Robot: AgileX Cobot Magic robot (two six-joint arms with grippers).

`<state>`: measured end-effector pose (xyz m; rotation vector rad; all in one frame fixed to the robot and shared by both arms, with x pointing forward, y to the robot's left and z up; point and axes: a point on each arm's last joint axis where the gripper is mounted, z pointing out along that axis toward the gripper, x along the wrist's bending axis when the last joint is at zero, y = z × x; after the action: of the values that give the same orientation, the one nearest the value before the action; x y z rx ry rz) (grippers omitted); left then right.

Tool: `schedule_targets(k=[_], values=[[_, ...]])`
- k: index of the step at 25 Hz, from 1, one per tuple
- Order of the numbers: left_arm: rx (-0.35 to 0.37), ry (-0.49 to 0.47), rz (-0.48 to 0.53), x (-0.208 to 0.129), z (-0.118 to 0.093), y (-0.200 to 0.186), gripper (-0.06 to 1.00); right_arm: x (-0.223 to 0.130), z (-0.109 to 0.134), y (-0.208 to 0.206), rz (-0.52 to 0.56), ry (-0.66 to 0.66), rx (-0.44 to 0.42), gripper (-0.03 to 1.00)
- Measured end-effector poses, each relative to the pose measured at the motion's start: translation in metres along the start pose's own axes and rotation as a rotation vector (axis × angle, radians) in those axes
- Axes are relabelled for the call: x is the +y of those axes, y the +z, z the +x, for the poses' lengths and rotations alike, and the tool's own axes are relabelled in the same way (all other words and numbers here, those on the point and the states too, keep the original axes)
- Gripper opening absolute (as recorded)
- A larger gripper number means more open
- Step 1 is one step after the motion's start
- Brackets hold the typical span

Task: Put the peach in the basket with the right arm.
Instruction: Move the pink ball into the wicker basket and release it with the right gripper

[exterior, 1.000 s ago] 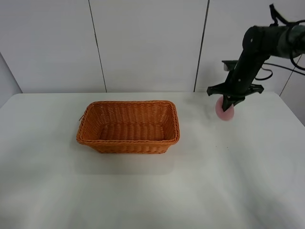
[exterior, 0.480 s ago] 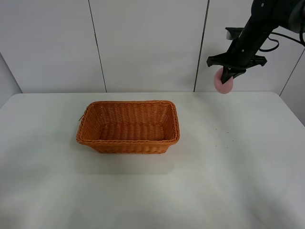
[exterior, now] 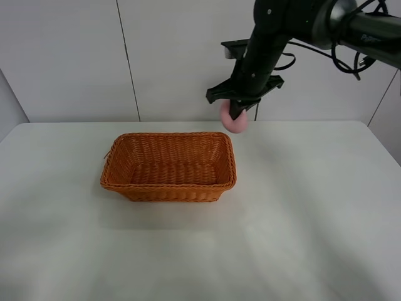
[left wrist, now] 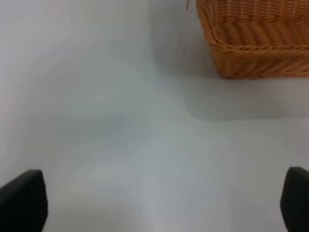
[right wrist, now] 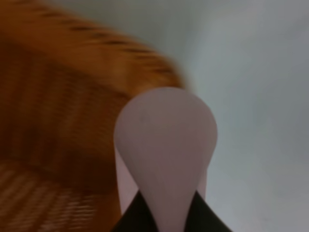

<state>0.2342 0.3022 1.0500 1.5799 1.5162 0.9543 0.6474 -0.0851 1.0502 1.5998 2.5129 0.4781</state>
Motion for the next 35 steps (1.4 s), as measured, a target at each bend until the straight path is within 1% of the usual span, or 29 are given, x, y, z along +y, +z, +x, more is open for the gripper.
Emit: schedule_targets(k=[2,4,6,8,10,12,15,16,18,20,23,26,29,32,35], values=[[0.000,0.000,0.000,0.000,0.000,0.000,0.99,-0.001,0.029,0.001,-0.008,-0.058,0.022,-0.01],[0.000,0.000,0.000,0.000,0.000,0.000,0.99,-0.003,0.050,0.002,-0.022,-0.098,0.040,-0.01],[0.000,0.000,0.000,0.000,0.000,0.000,0.99,-0.004,0.067,0.006,-0.030,-0.121,0.053,-0.01],[0.000,0.000,0.000,0.000,0.000,0.000,0.99,-0.004,0.077,0.014,-0.035,-0.135,0.061,-0.01],[0.000,0.000,0.000,0.000,0.000,0.000,0.99,-0.003,0.083,0.031,-0.041,-0.140,0.065,-0.01],[0.000,0.000,0.000,0.000,0.000,0.000,0.99,-0.001,0.084,0.037,-0.051,-0.139,0.069,-0.01],[0.000,0.000,0.000,0.000,0.000,0.000,0.99,0.001,0.087,0.066,-0.059,-0.125,0.087,-0.01],[0.000,0.000,0.000,0.000,0.000,0.000,0.99,0.001,0.088,0.085,-0.052,-0.109,0.106,-0.01],[0.000,0.000,0.000,0.000,0.000,0.000,0.99,-0.001,0.089,0.105,-0.036,-0.099,0.112,-0.01],[0.000,0.000,0.000,0.000,0.000,0.000,0.99,-0.002,0.089,0.113,-0.028,-0.097,0.112,0.00],[0.000,0.000,0.000,0.000,0.000,0.000,0.99,-0.007,0.088,0.133,0.008,-0.095,0.106,0.09],[0.000,0.000,0.000,0.000,0.000,0.000,0.99,-0.009,0.088,0.138,0.016,-0.094,0.104,0.29],[0.000,0.000,0.000,0.000,0.000,0.000,0.99,-0.008,0.088,0.138,0.008,-0.094,0.105,0.57],[0.000,0.000,0.000,0.000,0.000,0.000,0.99,-0.011,0.087,0.135,0.041,-0.096,0.102,0.68],[0.000,0.000,0.000,0.000,0.000,0.000,0.99,-0.007,0.088,0.120,0.027,-0.099,0.106,0.69]])
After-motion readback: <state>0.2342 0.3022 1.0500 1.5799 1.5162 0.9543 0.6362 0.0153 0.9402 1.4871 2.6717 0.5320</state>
